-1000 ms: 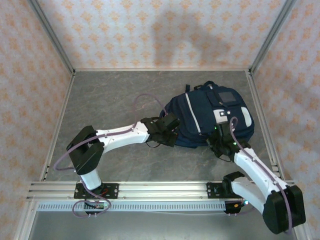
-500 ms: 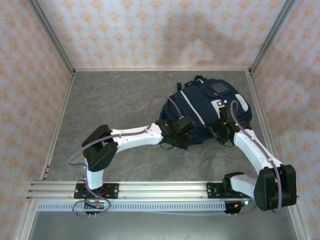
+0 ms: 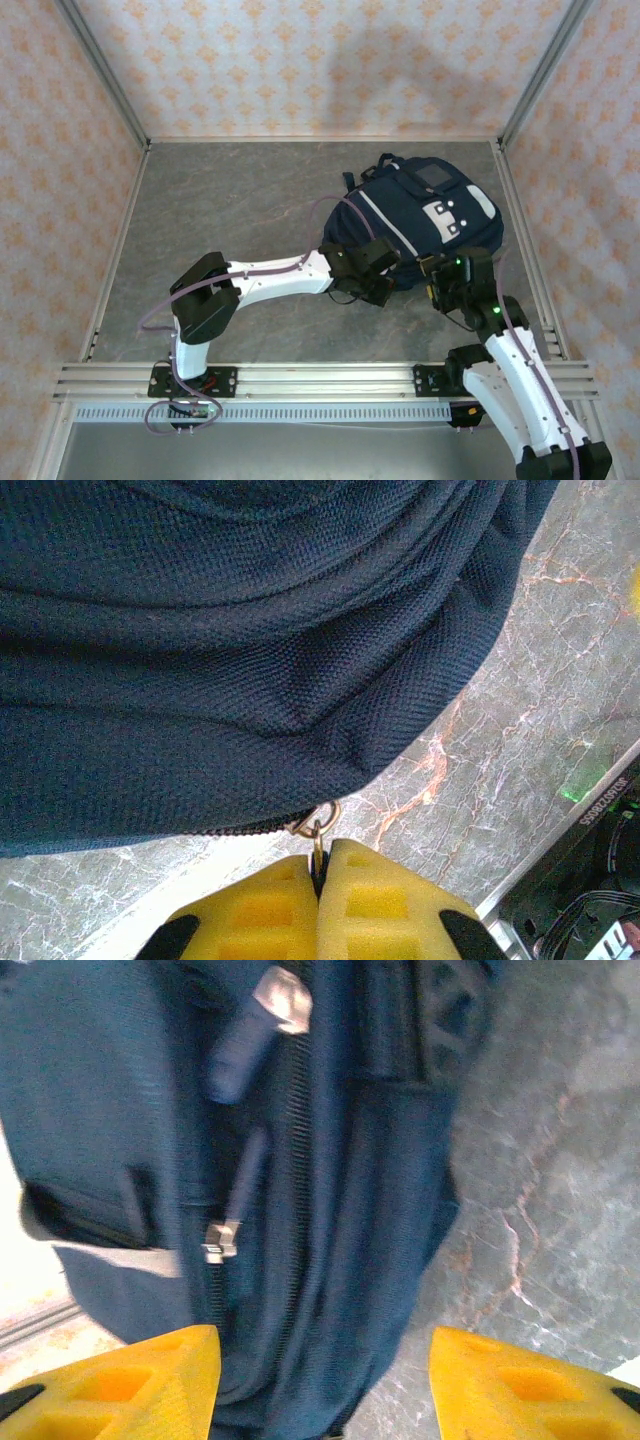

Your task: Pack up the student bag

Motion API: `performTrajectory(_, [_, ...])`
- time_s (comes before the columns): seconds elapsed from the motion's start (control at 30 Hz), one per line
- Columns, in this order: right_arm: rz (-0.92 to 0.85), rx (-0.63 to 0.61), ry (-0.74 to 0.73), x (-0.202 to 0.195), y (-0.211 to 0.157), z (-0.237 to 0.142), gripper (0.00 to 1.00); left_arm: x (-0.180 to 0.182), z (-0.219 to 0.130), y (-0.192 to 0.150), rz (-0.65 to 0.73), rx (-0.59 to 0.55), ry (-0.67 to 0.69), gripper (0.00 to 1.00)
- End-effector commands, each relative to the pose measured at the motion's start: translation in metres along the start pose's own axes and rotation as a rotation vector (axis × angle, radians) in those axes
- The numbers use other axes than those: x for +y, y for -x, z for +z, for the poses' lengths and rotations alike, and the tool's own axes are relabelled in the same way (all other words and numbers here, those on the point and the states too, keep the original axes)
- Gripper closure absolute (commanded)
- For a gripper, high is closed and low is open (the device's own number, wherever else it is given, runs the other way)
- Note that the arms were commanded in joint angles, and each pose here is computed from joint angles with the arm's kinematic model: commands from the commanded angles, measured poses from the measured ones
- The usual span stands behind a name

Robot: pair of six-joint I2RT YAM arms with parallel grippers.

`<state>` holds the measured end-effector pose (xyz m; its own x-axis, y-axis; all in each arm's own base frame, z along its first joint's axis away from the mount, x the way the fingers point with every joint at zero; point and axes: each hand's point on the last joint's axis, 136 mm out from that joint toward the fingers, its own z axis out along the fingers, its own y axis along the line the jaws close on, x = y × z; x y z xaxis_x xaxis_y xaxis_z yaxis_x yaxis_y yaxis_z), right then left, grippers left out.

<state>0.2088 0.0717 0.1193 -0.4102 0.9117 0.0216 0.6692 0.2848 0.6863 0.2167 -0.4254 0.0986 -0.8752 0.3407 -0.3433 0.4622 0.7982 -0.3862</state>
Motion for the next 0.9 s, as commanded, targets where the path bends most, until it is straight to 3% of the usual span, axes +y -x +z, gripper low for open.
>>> performTrajectory(0.0, [0.111,0.035,0.046,0.006,-0.01,0.007,0.42,-0.023,-0.006,0.002,0.02,0.004,-0.076,1.0])
performTrajectory(0.2, [0.145,0.03,0.098,0.004,-0.012,0.029,0.42,-0.027,-0.009,0.005,0.031,0.002,-0.087,1.0])
performTrajectory(0.3, [0.14,0.002,0.147,0.012,-0.005,0.037,0.47,-0.026,-0.009,0.004,0.033,0.005,-0.081,1.0])
performTrajectory(0.37, [0.108,-0.017,0.166,0.018,-0.002,0.039,0.57,-0.025,-0.011,0.003,0.034,0.006,-0.078,1.0])
performTrajectory(0.53, [0.046,-0.043,0.105,0.012,0.002,0.042,1.0,-0.013,-0.013,-0.002,0.029,0.003,-0.043,1.0])
performTrajectory(0.87, [-0.01,-0.079,-0.001,-0.02,0.006,0.037,1.0,0.046,-0.034,0.001,-0.038,-0.033,0.073,1.0])
